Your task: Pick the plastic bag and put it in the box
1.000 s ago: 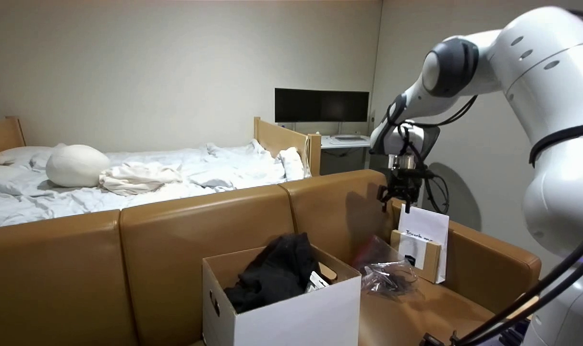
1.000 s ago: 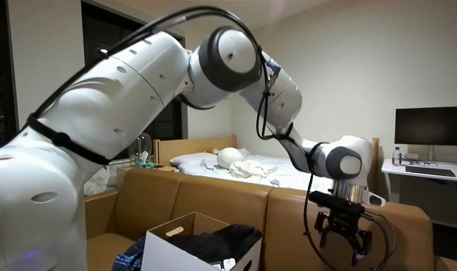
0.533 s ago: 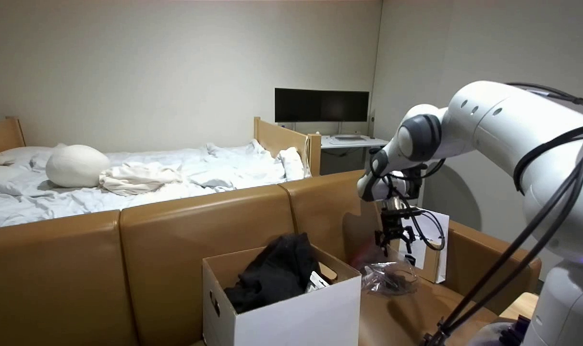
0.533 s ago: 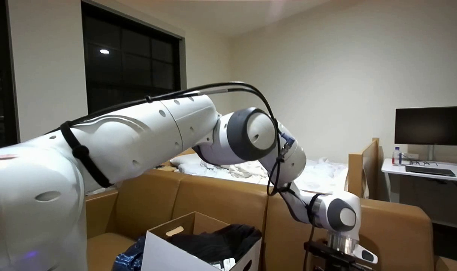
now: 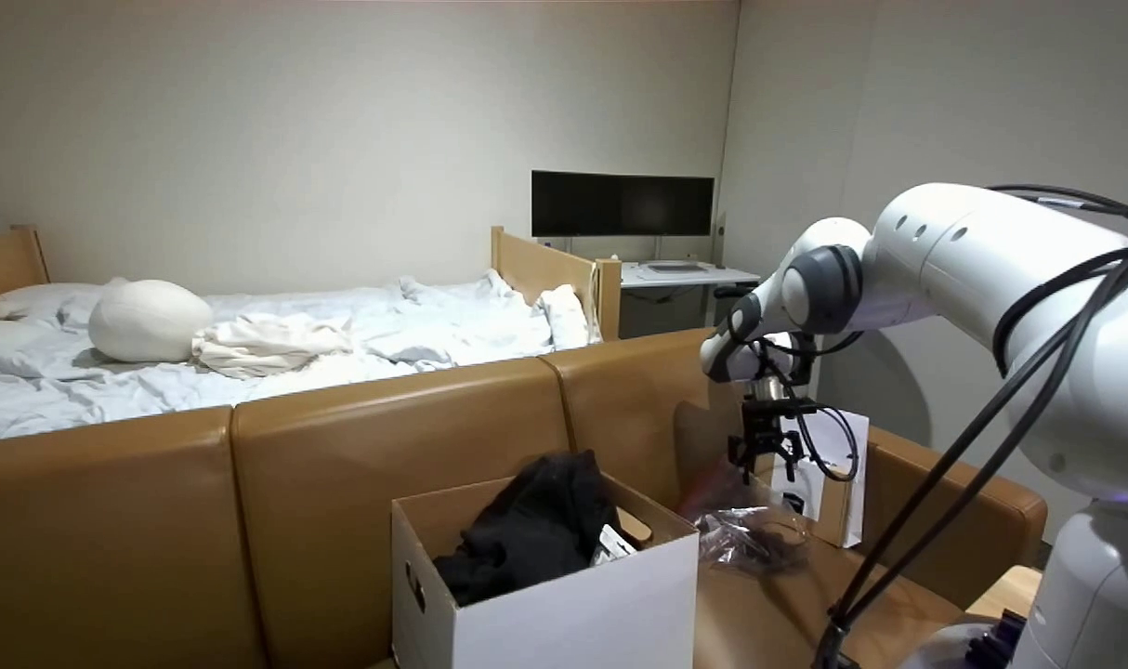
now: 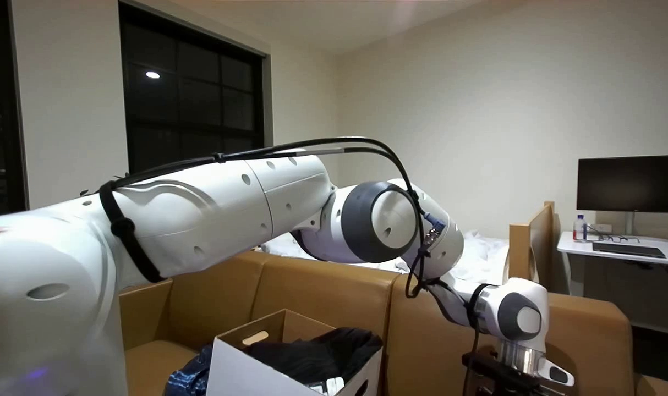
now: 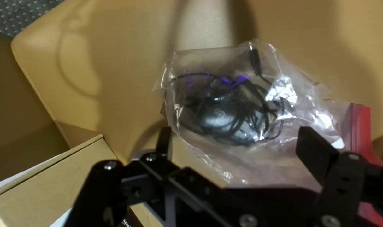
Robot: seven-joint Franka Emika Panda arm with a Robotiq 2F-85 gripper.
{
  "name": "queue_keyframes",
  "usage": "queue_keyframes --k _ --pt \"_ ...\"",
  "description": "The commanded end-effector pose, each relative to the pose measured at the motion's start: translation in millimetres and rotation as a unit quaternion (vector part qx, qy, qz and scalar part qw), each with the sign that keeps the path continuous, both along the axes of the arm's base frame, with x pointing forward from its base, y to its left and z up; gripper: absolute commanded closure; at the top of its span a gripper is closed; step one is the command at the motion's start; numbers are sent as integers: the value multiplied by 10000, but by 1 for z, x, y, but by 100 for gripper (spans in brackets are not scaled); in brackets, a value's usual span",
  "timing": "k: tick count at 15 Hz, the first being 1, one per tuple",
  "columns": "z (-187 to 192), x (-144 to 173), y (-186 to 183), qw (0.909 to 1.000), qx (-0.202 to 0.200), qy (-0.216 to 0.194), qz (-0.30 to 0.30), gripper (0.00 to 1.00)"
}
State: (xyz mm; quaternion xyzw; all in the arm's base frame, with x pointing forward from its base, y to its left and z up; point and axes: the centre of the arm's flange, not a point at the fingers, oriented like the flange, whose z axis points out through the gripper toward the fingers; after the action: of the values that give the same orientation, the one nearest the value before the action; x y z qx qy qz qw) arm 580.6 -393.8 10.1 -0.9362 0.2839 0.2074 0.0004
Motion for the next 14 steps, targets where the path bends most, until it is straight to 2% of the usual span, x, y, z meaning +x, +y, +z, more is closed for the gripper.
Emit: queue_keyframes --k 1,2,3,4,7,9,14 --pt "-38 8 18 9986 3 446 288 0" --pt "-50 9 25 9987 -289 344 224 0" --pt "-60 11 30 9985 -334 341 281 0" --pt "-69 15 35 9978 -554 202 289 0" --pt "-89 23 44 9956 -878 -119 318 0" --pt "-104 27 51 9954 -882 -102 366 0" --pt "-129 35 78 9974 -268 338 573 0"
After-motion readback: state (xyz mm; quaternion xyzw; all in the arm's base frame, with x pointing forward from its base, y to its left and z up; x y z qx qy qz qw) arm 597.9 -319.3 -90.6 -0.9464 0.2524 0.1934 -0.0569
